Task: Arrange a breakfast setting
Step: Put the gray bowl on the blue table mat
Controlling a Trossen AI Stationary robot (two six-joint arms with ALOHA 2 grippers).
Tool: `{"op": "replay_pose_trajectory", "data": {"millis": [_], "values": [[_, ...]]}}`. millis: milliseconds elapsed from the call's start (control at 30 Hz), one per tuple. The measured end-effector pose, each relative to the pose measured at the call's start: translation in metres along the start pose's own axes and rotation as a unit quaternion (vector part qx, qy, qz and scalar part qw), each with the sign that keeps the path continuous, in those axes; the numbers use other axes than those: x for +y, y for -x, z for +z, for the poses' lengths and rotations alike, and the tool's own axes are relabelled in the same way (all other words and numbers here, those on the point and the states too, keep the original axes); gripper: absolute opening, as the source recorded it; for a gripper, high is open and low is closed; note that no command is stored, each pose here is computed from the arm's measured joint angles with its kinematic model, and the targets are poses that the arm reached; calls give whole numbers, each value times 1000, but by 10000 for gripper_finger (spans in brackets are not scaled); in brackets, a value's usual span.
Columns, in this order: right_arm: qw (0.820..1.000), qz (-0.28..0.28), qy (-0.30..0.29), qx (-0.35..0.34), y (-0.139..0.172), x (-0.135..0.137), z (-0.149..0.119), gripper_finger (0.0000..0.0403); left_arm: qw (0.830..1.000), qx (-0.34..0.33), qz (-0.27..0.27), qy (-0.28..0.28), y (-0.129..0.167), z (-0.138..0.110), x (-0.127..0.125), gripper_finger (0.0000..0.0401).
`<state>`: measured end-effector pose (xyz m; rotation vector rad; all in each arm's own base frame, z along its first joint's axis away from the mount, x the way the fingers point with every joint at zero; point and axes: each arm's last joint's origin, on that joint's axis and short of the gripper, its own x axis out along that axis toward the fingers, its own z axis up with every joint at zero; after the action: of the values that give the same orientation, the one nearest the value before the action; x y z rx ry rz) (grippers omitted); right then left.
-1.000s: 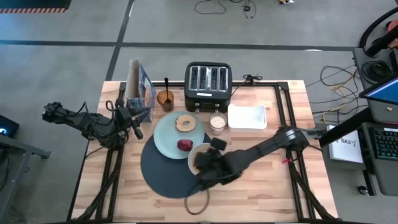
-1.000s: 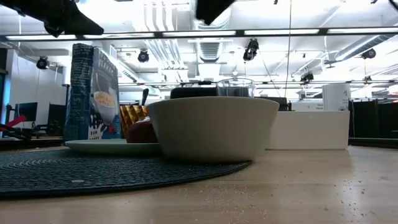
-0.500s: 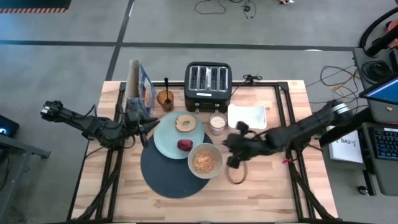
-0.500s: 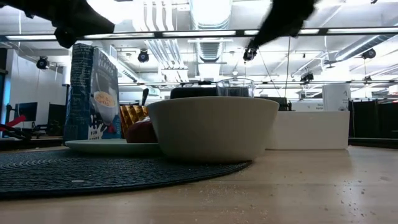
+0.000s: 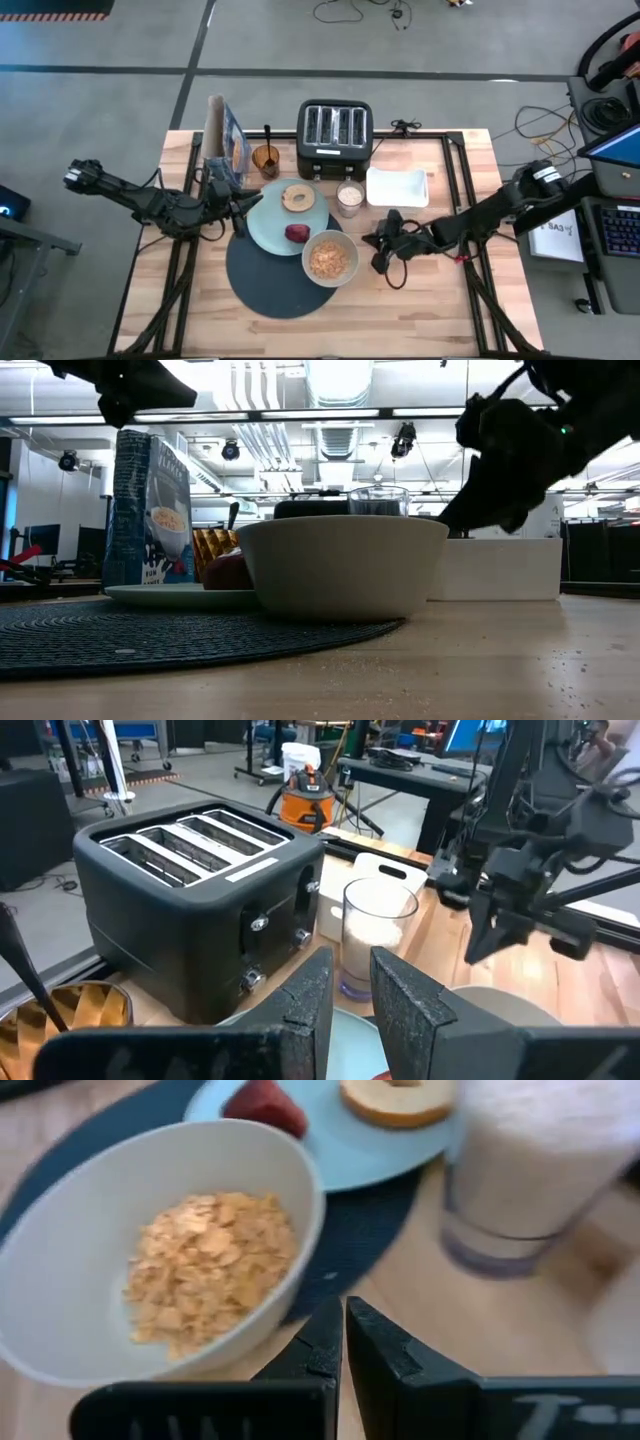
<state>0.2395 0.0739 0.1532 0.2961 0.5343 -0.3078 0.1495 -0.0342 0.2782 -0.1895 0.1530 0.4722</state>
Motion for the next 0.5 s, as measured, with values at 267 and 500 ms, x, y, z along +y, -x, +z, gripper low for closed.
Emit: {"op": "replay_pose_trajectory", "data": {"millis": [267,500], "values": [[999,38,-4,34,-43,23,-17,9,1000,3,1,-12,-3,4,-5,52],[994,89,56,39,-88,70,-3,9,1000,9,3,-21,-5,1,-6,52]]}}
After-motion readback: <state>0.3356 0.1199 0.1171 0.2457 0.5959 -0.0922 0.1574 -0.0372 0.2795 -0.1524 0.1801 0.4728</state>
